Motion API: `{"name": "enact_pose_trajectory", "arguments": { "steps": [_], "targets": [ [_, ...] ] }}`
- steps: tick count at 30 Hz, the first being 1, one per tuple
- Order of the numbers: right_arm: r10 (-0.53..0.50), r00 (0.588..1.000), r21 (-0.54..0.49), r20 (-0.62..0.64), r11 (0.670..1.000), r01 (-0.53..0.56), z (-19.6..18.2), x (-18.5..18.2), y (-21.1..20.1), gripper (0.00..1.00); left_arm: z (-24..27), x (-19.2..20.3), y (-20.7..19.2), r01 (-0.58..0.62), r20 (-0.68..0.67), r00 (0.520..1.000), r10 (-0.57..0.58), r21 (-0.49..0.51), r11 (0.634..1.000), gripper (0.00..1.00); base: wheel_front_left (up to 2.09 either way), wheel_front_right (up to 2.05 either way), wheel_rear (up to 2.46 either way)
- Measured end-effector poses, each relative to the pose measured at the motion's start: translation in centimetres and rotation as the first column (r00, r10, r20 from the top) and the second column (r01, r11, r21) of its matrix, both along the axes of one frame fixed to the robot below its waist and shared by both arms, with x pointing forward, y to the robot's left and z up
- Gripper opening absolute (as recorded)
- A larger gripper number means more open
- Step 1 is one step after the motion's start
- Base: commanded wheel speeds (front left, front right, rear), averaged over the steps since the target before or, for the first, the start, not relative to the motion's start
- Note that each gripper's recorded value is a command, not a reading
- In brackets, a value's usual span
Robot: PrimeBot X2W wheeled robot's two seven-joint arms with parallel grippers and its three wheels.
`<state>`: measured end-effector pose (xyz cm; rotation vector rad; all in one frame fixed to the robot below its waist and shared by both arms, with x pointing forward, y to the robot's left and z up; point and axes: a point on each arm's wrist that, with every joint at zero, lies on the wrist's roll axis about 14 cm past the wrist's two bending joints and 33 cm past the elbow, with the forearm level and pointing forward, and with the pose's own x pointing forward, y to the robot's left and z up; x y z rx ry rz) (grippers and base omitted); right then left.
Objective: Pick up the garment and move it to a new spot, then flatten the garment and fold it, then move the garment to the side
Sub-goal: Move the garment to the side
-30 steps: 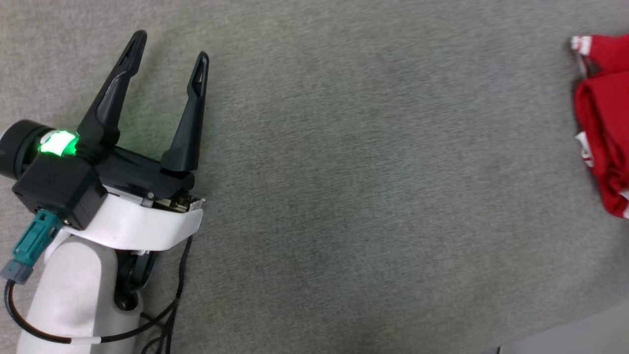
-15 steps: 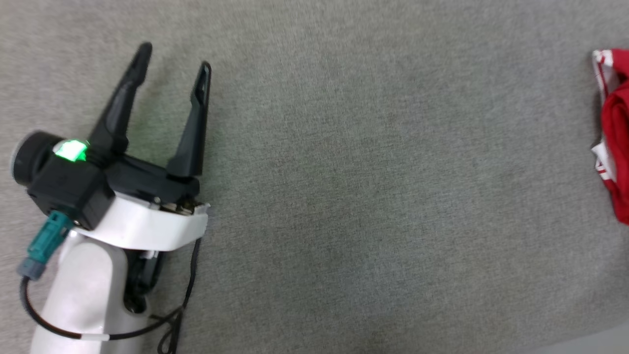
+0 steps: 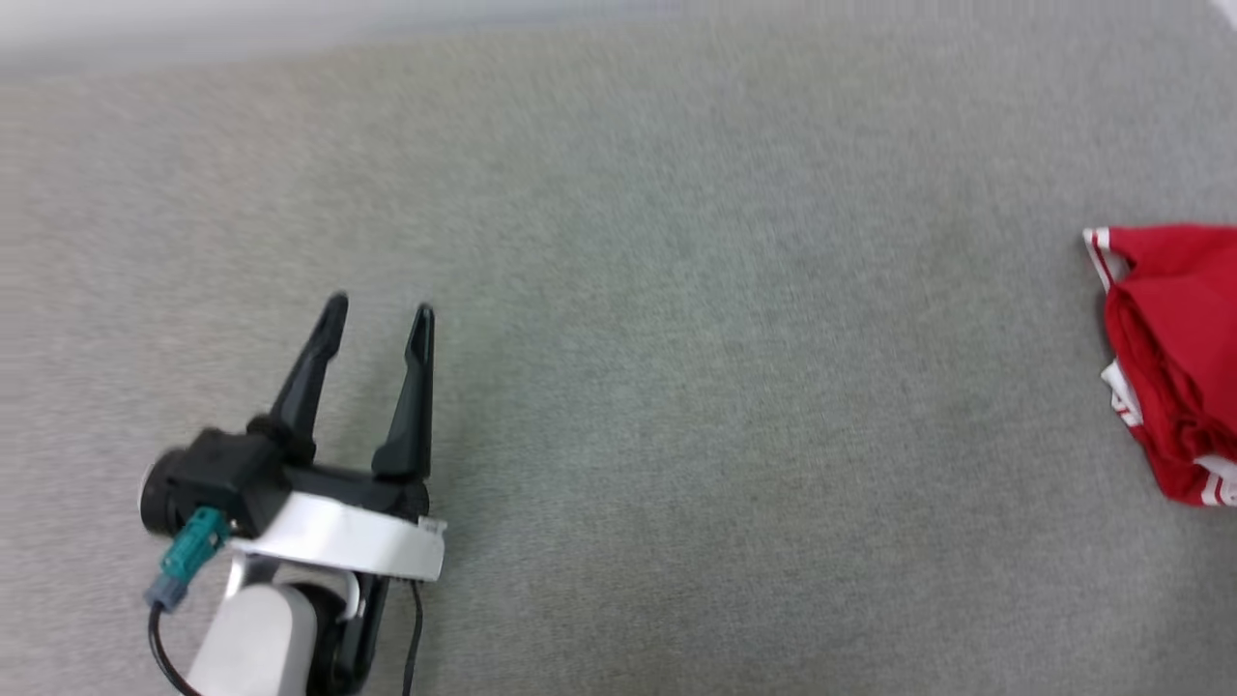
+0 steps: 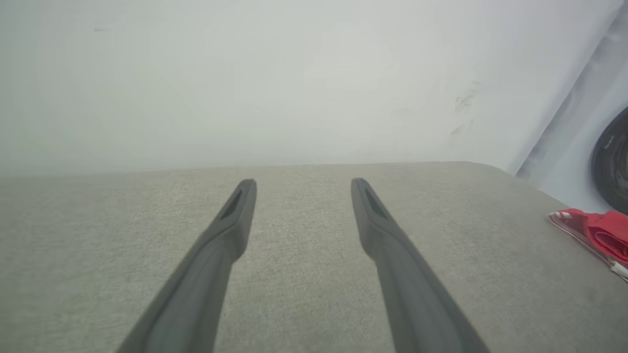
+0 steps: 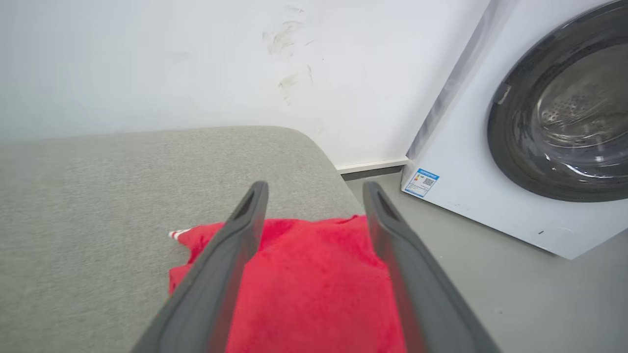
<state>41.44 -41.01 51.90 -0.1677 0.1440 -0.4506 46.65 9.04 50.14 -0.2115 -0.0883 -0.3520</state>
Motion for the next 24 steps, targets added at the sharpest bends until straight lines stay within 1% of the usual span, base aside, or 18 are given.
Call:
{"name": "enact_pose_trajectory", "arguments": {
  "steps": [5, 9, 12, 16, 20, 24],
  "targets": [
    [0.09, 0.995, 0.072, 0.045, 0.993, -0.094, -1.1, -1.3, 4.6, 1.0, 0.5, -2.4, 1.8, -0.063, -0.013, 0.998, 0.063, 0.004, 0.998, 1.0, 0.0, 0.0, 0.0],
    [0.172, 0.983, 0.135, 0.065, 0.975, -0.179, -2.1, -1.9, 9.0, 1.0, 1.1, -4.0, 3.2, -0.111, -0.009, 0.994, 0.111, 0.002, 0.994, 1.0, 0.0, 0.0, 0.0],
    [0.238, 0.969, 0.181, 0.07, 0.952, -0.248, -2.8, -2.5, 12.5, 1.0, 1.4, -5.2, 4.2, -0.149, -0.011, 0.989, 0.149, 0.004, 0.989, 1.0, 0.0, 0.0, 0.0],
    [0.31, 0.946, 0.206, 0.092, 0.924, -0.322, -2.7, -3.5, 15.9, 1.0, 1.4, -6.8, 5.5, -0.199, -0.016, 0.98, 0.199, 0.005, 0.98, 1.0, 0.0, 0.0, 0.0],
    [0.381, 0.914, 0.219, 0.136, 0.889, -0.403, -1.7, -4.0, 19.2, 1.0, 1.5, -8.3, 6.7, -0.238, -0.017, 0.971, 0.238, 0.005, 0.971, 1.0, 0.0, 0.0, 0.0],
    [0.438, 0.878, 0.206, 0.195, 0.856, -0.473, 0.2, -4.4, 21.7, 1.0, 1.4, -9.8, 8.3, -0.284, -0.019, 0.959, 0.284, 0.018, 0.959, 1.0, 0.0, 0.0, 0.0]
  ]
}}
